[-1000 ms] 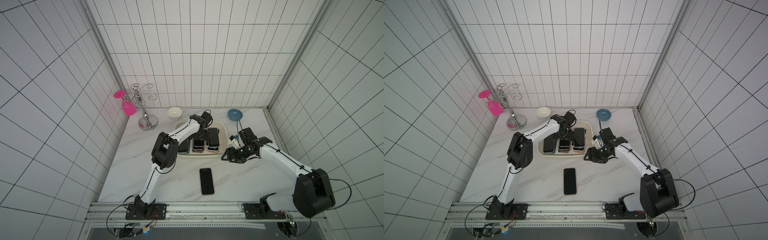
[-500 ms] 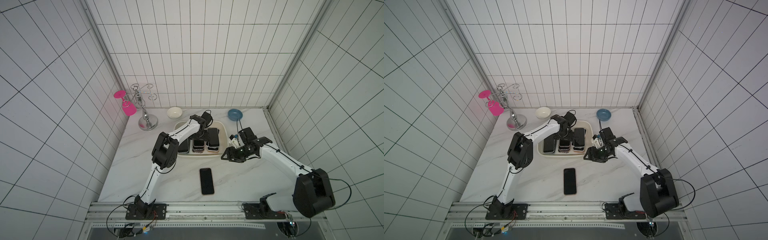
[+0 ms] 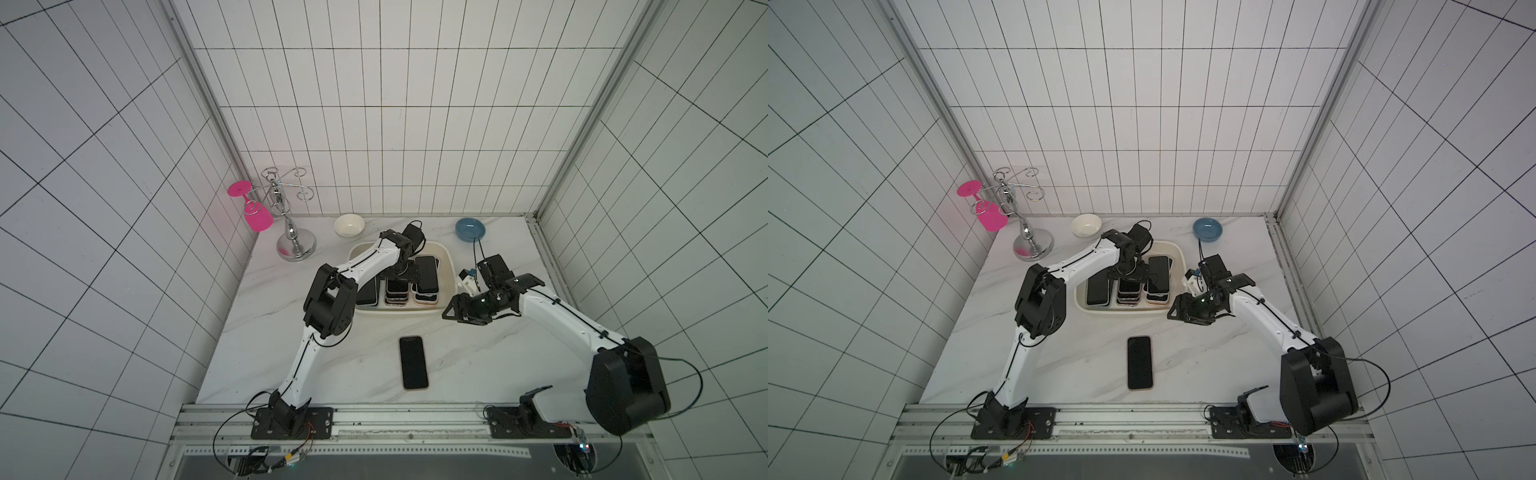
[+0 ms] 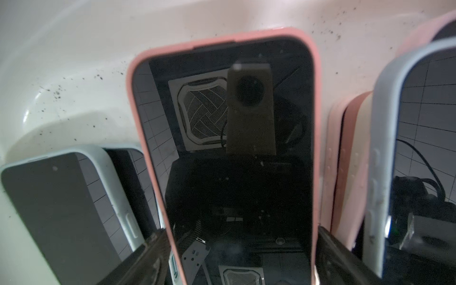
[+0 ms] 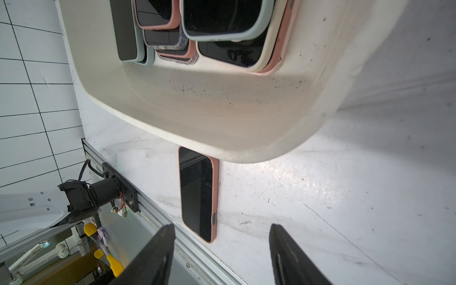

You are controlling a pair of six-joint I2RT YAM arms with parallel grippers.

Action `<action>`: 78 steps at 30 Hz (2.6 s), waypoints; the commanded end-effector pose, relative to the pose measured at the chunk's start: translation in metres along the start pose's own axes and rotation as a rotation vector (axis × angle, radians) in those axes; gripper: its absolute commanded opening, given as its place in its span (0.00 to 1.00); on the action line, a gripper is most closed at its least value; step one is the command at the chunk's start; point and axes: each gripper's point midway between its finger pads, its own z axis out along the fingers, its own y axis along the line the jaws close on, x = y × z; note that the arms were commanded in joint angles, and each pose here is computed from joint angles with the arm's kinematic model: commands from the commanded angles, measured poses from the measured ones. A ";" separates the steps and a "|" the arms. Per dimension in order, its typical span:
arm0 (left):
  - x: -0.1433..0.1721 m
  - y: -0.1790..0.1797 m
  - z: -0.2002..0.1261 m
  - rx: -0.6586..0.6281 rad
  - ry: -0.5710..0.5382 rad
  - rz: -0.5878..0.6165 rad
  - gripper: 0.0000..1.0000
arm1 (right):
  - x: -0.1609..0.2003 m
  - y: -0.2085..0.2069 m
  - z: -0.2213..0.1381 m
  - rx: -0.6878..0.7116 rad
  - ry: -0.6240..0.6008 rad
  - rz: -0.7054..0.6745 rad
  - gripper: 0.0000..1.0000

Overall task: Take the phone out of the storage box
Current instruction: Pick up the phone from the storage box.

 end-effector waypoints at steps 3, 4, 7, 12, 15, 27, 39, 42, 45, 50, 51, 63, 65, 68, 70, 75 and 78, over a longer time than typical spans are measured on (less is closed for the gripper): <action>0.002 -0.003 0.008 0.001 0.007 0.017 0.85 | 0.007 -0.007 0.003 0.003 0.014 0.009 0.63; 0.002 -0.002 0.008 -0.004 0.009 0.017 0.85 | 0.007 -0.007 0.002 0.001 0.013 0.010 0.63; 0.004 -0.002 0.010 -0.007 0.015 0.020 0.81 | 0.006 -0.006 0.002 0.000 0.012 0.007 0.63; 0.005 0.001 0.008 -0.012 0.015 0.022 0.67 | 0.005 -0.006 0.002 -0.001 0.009 0.006 0.62; 0.005 0.005 0.005 -0.014 0.009 0.022 0.58 | 0.002 -0.003 0.002 -0.010 0.004 0.003 0.61; -0.011 0.019 -0.043 0.012 -0.091 0.021 0.31 | -0.050 0.022 -0.016 -0.043 -0.085 -0.025 0.58; -0.004 0.015 -0.084 0.087 -0.111 0.084 0.28 | -0.171 0.057 -0.047 -0.219 -0.229 0.055 0.55; 0.000 0.011 -0.095 0.131 -0.113 0.095 0.28 | -0.195 0.067 -0.042 -0.285 -0.207 0.071 0.53; 0.004 0.006 -0.105 0.176 -0.116 0.103 0.28 | -0.206 0.075 -0.029 -0.351 -0.154 0.084 0.52; 0.008 -0.001 -0.110 0.221 -0.106 0.109 0.29 | -0.202 0.083 -0.004 -0.383 -0.096 0.059 0.52; 0.009 -0.002 -0.110 0.224 -0.104 0.110 0.29 | -0.200 0.083 0.002 -0.383 -0.082 0.062 0.52; 0.013 -0.014 -0.113 0.257 -0.096 0.132 0.28 | -0.183 0.088 0.043 -0.406 0.007 0.054 0.54; 0.014 -0.015 -0.114 0.262 -0.097 0.135 0.29 | -0.179 0.085 0.049 -0.395 0.021 0.061 0.53; 0.014 -0.016 -0.115 0.265 -0.098 0.137 0.28 | -0.173 0.085 0.056 -0.392 0.040 0.063 0.52; 0.014 -0.016 -0.117 0.271 -0.101 0.137 0.28 | -0.169 0.088 0.059 -0.397 0.052 0.054 0.51; 0.015 -0.018 -0.122 0.285 -0.110 0.149 0.28 | -0.161 0.093 0.062 -0.411 0.078 0.034 0.44; 0.017 -0.022 -0.126 0.311 -0.109 0.161 0.28 | -0.154 0.097 0.063 -0.429 0.101 0.016 0.35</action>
